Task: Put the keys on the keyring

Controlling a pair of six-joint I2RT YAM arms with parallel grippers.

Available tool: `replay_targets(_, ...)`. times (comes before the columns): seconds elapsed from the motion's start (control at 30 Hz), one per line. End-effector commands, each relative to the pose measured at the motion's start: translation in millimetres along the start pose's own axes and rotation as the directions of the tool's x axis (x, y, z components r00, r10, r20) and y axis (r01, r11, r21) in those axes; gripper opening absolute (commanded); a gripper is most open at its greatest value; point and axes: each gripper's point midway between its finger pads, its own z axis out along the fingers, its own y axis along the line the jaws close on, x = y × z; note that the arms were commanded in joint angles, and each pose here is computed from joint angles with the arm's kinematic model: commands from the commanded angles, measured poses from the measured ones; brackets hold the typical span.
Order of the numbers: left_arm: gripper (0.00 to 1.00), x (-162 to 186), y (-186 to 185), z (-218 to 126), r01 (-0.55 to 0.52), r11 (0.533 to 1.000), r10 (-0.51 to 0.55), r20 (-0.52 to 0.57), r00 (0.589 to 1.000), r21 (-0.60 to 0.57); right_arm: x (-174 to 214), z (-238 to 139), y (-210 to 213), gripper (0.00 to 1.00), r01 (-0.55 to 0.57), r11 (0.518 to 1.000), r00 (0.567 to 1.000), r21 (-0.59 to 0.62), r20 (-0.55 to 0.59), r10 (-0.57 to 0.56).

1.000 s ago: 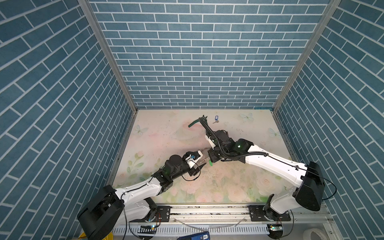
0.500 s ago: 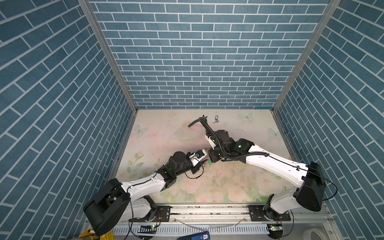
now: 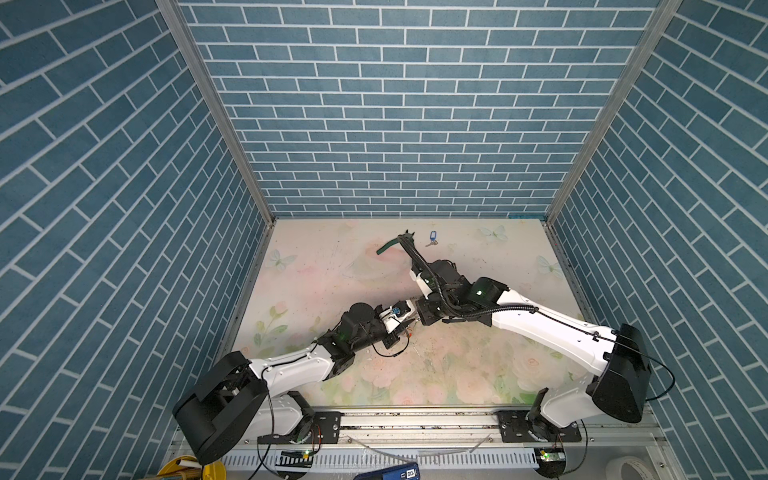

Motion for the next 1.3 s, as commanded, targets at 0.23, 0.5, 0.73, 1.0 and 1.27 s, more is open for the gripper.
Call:
replay_targets(0.23, 0.10, -5.6, 3.8, 0.4, -0.016, 1.000, 0.016, 0.012, 1.000, -0.025, -8.3, -5.1, 1.7, 0.00, 0.014, 1.000, 1.000, 0.000, 0.028, -0.014)
replay_targets(0.5, 0.01, -1.6, 5.9, -0.6, -0.011, 0.999, 0.011, 0.001, 1.000, -0.042, 0.5, -3.6, -11.0, 0.00, 0.030, 0.998, 0.999, 0.060, 0.013, -0.031)
replay_targets(0.73, 0.00, -7.4, 0.9, -6.9, -0.015, 1.000, 0.015, 0.017, 1.000, -0.017, 5.7, -3.2, -37.4, 0.00, 0.093, 0.976, 0.995, 0.198, 0.013, -0.097)
replay_targets(1.0, 0.00, -7.8, -7.4, -14.9, -0.024, 0.999, 0.024, 0.000, 1.000, 0.026, 0.8, -5.3, -43.8, 0.10, 0.118, 0.964, 0.992, 0.240, 0.017, -0.126)
replay_targets(1.27, 0.00, -14.3, -6.2, -19.5, -0.021, 1.000, 0.021, 0.016, 1.000, 0.018, 4.4, -33.9, -14.0, 0.17, 0.135, 0.990, 0.984, 0.043, 0.111, -0.139)
